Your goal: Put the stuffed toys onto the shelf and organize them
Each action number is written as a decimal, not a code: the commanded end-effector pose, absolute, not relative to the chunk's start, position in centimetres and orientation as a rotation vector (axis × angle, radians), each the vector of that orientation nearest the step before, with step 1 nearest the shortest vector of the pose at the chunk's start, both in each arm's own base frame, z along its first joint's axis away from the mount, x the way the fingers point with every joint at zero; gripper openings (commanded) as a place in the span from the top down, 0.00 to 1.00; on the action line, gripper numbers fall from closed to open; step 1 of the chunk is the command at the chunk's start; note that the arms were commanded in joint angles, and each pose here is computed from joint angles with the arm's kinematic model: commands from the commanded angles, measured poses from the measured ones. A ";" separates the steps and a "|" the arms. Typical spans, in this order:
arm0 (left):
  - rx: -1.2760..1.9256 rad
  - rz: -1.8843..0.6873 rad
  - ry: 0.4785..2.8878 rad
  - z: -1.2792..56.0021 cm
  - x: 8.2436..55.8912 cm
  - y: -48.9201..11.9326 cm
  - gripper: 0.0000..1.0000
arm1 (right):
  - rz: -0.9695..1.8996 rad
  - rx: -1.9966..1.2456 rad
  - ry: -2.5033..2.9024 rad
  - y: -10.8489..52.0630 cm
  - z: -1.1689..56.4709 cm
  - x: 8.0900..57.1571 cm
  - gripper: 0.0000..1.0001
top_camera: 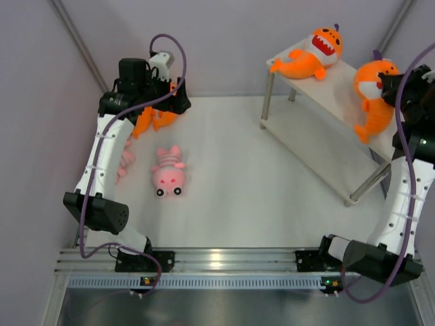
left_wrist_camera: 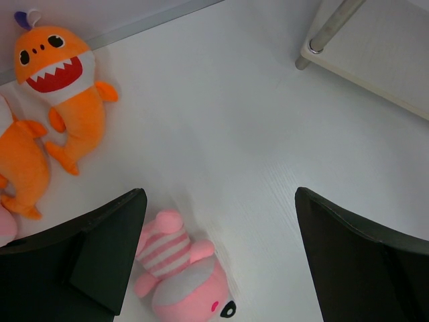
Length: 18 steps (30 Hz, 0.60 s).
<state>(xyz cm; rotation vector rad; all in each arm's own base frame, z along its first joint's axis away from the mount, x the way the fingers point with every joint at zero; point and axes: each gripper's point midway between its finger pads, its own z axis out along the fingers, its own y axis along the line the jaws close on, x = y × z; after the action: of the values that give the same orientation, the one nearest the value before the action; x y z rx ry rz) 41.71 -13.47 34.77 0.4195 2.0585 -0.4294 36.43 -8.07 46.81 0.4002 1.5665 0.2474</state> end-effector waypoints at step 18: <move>0.429 -0.426 1.995 37.0 39.4 -13.1 0.02 | 0.183 1.203 0.976 -10.4 48.1 37.3 1.00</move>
<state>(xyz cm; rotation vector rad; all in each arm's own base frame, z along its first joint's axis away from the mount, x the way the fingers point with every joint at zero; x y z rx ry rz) 40.56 -13.30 35.16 0.4207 2.0494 -0.4323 37.53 -9.44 45.50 1.1368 1.1226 0.1935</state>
